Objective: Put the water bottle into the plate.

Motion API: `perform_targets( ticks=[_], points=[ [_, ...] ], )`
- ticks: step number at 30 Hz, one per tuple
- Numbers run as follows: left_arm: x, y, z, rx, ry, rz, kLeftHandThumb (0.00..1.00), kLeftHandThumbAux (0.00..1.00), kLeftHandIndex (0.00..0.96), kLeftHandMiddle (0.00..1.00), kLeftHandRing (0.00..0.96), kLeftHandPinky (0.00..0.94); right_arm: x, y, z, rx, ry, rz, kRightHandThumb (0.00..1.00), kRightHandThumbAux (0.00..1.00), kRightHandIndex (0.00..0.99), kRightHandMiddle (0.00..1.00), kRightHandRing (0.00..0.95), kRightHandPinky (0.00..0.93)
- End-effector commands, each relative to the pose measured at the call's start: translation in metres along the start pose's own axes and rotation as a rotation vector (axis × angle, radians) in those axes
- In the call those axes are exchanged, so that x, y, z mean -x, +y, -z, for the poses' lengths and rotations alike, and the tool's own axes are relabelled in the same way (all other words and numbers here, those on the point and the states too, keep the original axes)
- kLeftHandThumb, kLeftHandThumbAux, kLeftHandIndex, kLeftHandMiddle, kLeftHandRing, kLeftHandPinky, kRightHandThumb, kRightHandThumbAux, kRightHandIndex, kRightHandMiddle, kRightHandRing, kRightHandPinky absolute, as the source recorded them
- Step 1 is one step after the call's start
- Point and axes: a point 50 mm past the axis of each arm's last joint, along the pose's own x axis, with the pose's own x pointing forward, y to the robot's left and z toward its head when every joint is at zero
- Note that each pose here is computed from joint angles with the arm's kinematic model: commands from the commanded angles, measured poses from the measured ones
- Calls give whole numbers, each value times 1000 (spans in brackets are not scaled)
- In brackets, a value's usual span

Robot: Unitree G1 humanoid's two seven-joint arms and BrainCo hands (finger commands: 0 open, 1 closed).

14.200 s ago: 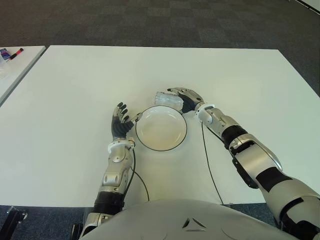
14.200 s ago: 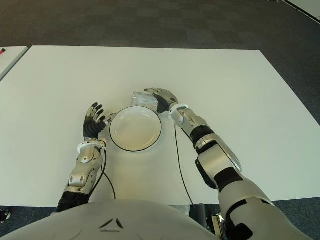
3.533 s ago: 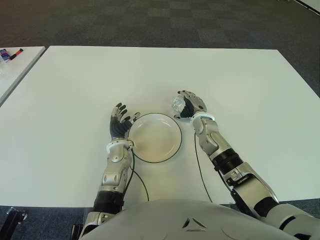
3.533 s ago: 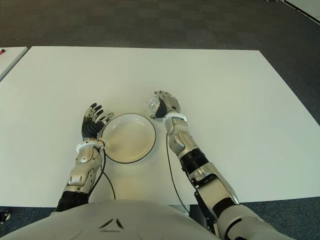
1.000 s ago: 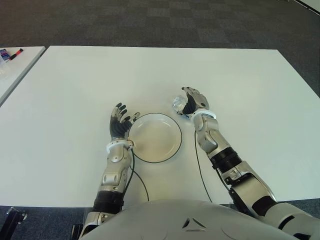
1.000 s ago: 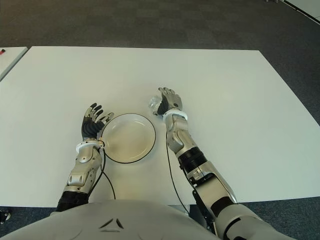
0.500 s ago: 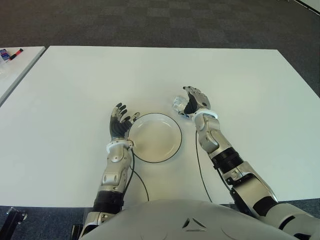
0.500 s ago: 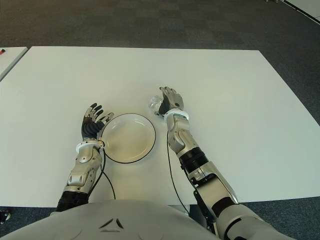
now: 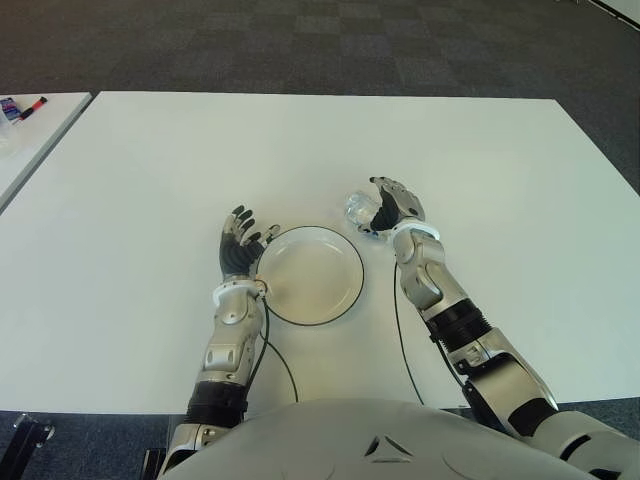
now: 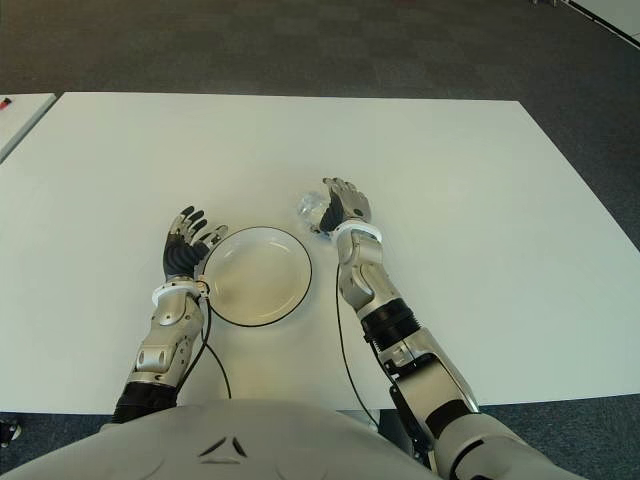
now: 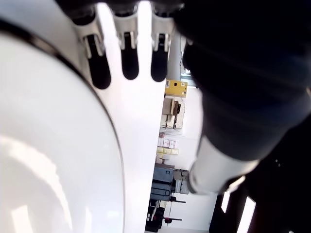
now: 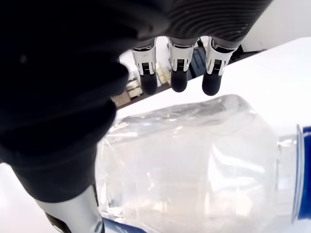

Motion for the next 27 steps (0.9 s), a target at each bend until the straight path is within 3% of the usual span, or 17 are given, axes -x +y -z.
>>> perform_targets(
  ticks=[1, 27],
  points=[
    [4, -14, 6, 53, 50, 3, 72, 891, 151, 179, 162, 193, 3, 1, 7, -14, 31, -18, 999, 856, 0, 0, 0, 0],
    [4, -14, 5, 57, 52, 3, 84, 896, 149, 177, 167, 198, 9, 8, 20, -19, 56, -34, 911, 880, 0, 0, 0, 0]
  ],
)
